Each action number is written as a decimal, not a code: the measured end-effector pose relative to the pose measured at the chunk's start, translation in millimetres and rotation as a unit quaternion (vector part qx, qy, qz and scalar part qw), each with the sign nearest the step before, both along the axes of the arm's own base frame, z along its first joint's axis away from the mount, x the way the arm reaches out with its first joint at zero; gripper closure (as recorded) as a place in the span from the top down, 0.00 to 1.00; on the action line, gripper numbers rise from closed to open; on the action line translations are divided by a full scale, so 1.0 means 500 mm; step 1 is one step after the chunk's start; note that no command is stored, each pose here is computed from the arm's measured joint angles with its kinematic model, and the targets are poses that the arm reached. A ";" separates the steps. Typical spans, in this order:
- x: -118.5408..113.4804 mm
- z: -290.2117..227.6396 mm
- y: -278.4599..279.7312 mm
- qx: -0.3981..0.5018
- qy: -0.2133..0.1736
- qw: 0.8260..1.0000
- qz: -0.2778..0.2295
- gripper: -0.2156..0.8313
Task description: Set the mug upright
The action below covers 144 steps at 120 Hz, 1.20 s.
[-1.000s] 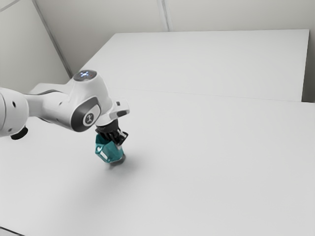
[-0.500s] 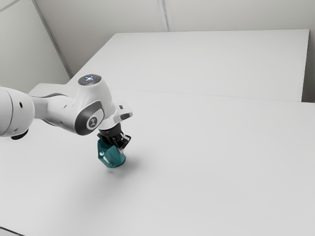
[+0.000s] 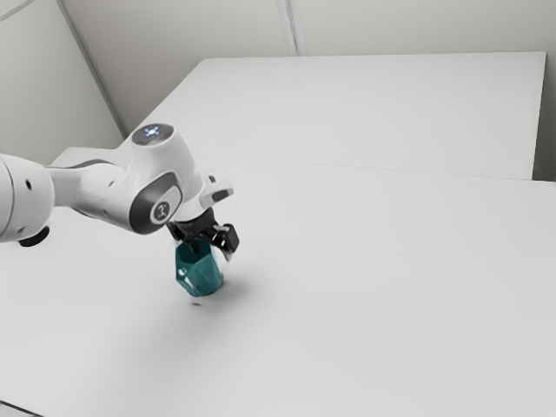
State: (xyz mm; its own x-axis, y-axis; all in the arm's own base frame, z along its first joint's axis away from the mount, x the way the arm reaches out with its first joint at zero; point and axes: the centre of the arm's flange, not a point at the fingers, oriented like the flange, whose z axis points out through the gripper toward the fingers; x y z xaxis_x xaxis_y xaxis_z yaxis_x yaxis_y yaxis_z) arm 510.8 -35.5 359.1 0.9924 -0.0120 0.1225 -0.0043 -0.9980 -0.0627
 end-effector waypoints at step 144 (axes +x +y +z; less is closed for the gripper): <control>0.108 0.429 -0.007 -0.012 0.064 0.997 0.033 0.78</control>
State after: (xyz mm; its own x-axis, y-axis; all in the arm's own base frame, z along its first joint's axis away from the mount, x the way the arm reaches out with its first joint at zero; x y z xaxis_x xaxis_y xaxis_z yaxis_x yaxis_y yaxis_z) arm 564.8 -39.0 573.5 0.9984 0.0554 -0.0054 0.0552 -0.9976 -0.0410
